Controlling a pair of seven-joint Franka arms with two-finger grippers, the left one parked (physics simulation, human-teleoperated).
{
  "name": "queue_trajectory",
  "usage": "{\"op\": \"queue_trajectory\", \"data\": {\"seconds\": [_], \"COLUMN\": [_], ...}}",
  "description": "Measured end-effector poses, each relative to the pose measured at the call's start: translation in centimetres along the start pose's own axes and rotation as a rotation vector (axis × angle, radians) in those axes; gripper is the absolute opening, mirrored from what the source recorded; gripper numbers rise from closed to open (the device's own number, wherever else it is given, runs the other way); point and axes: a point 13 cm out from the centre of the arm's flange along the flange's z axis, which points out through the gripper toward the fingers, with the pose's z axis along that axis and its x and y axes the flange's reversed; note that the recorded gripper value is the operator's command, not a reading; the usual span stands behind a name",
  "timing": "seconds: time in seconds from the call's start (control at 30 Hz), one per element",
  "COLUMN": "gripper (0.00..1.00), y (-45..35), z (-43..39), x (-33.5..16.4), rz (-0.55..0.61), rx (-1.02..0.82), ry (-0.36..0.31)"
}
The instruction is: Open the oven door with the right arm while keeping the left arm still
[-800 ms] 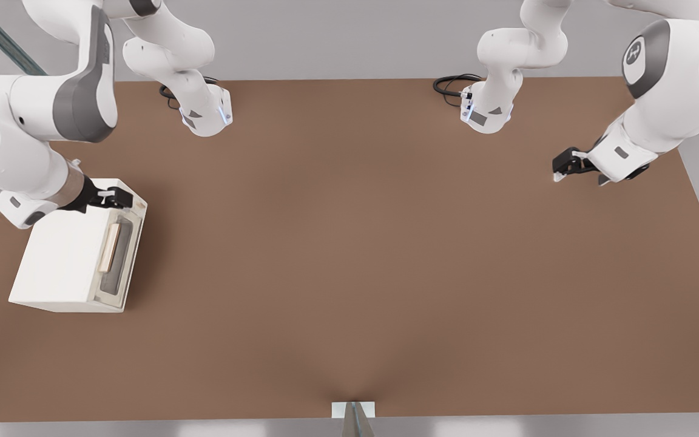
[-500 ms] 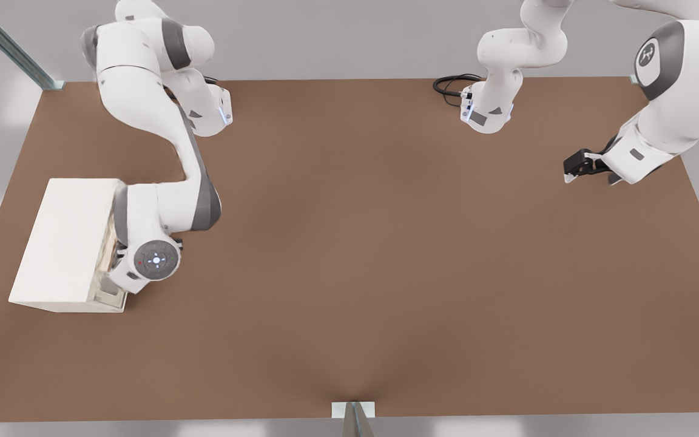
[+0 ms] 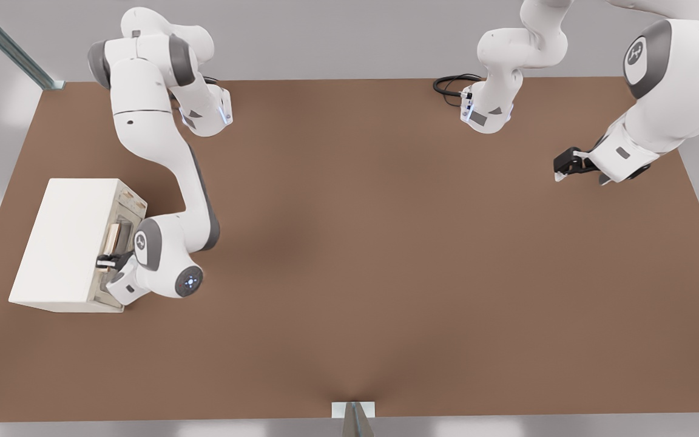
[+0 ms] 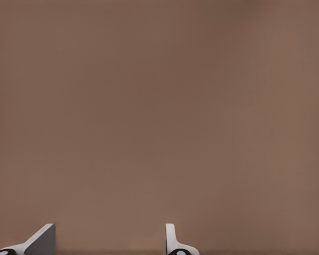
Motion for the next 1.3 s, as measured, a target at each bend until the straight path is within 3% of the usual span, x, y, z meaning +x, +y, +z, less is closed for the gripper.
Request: {"op": "queue_trajectory", "data": {"seconds": [0.33, 0.9, 1.07, 1.17, 1.23, 1.3], "gripper": [0.21, 0.21, 0.21, 0.21, 1.0, 1.0], "y": [3.7, 3.5, 4.8, 4.1, 0.0, -6.1], "z": [2.9, 7.7, 3.4, -3.0, -7.6, -12.2], "x": [3.6, 4.3, 3.0, 1.8, 4.0, 5.7], "rz": [0.02, 0.12, 0.15, 0.249, 0.339, 0.426], "rx": [-0.018, 0.013, -0.011, -0.189, -0.469, -0.742], "ry": [-0.027, 0.014, -0.056, -0.1, -0.092, -0.104]}}
